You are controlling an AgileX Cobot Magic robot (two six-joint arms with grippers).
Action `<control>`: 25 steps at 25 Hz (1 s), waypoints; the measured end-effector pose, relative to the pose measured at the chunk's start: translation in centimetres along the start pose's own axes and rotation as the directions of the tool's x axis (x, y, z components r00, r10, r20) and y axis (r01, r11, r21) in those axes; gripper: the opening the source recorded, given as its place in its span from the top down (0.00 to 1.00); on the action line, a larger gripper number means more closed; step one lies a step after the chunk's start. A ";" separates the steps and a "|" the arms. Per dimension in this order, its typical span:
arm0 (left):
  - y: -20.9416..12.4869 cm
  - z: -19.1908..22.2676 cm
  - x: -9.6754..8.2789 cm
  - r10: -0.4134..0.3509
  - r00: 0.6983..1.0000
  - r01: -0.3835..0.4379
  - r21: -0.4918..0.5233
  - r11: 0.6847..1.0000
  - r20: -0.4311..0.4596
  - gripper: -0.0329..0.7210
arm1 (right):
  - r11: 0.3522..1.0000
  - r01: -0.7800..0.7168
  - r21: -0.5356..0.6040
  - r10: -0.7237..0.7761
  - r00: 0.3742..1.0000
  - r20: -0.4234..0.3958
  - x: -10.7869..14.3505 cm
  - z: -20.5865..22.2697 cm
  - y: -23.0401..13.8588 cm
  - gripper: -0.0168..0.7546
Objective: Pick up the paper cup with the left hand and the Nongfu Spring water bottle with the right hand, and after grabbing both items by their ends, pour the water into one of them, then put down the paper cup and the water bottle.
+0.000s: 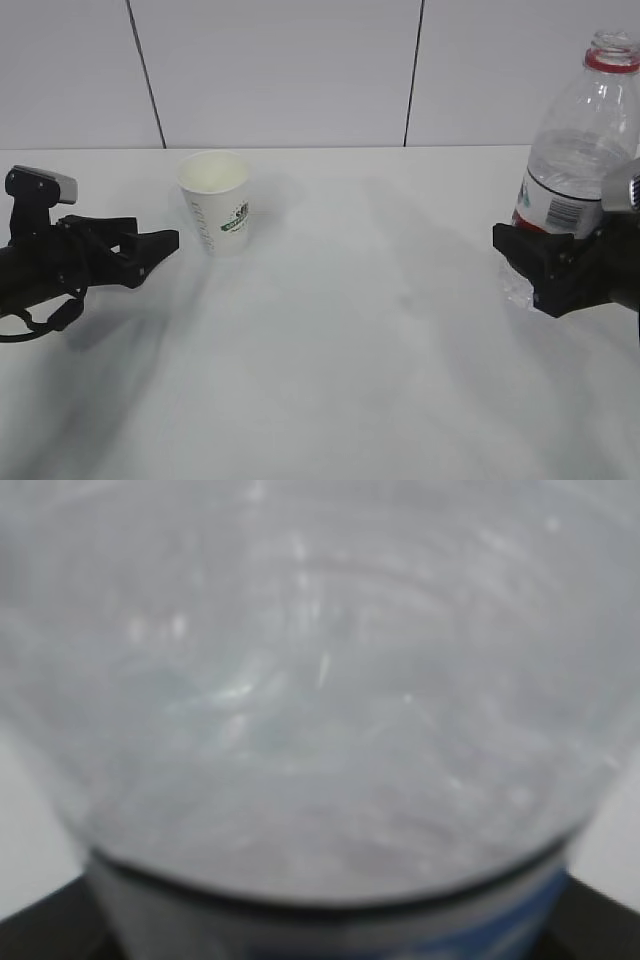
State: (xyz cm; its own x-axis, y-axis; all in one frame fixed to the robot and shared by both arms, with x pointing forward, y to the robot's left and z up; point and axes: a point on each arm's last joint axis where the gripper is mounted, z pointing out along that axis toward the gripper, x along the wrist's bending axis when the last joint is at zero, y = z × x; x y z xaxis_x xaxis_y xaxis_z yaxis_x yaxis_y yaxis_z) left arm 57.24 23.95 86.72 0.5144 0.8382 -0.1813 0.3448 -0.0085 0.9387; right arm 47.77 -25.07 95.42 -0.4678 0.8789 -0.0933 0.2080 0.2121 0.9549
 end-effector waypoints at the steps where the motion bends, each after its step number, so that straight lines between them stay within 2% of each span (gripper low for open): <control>1: 0.1 0.0 0.0 -0.001 1.000 0.001 -0.009 1.000 0.001 0.20 | 1.000 0.000 0.000 0.000 1.000 0.000 0.0 0.0 0.0 0.33; 4: 0.4 0.0 -0.1 0.000 1.000 0.000 -0.040 0.999 0.015 0.20 | 1.000 0.000 0.002 0.000 1.000 0.000 0.0 0.0 0.0 0.33; 8: 0.3 0.0 -0.4 0.083 0.996 -0.081 -0.041 0.996 0.038 0.20 | 1.000 0.000 0.002 0.000 1.000 0.000 0.0 0.0 0.0 0.34; 11: 0.3 0.0 -0.5 0.115 0.992 -0.113 -0.040 0.993 0.050 0.20 | 1.000 0.000 0.002 0.000 1.000 0.000 0.0 0.0 0.0 0.34; 14: 0.2 0.0 -0.4 0.121 0.992 -0.119 -0.029 0.992 0.046 0.19 | 1.000 0.000 0.002 0.000 1.000 0.000 0.0 0.0 0.0 0.34; 19: 0.1 0.4 -1.2 0.132 0.990 -0.131 -0.029 0.991 0.046 0.08 | 1.000 0.000 0.002 0.000 1.000 0.000 0.0 0.0 0.0 0.34; 25: -1.8 2.6 -2.4 0.098 0.994 -0.099 0.002 0.995 0.046 0.06 | 1.000 0.000 0.002 0.000 1.000 0.000 0.0 0.0 0.0 0.34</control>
State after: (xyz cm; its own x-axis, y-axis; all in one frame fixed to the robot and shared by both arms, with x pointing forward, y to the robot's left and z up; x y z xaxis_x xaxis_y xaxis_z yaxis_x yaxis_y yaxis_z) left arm 57.41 20.54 84.73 0.5811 0.8075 -0.1013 0.2936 -0.0919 0.9515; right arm 47.77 -25.08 95.40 -0.4675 0.8790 -0.0934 0.2093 0.2127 0.9544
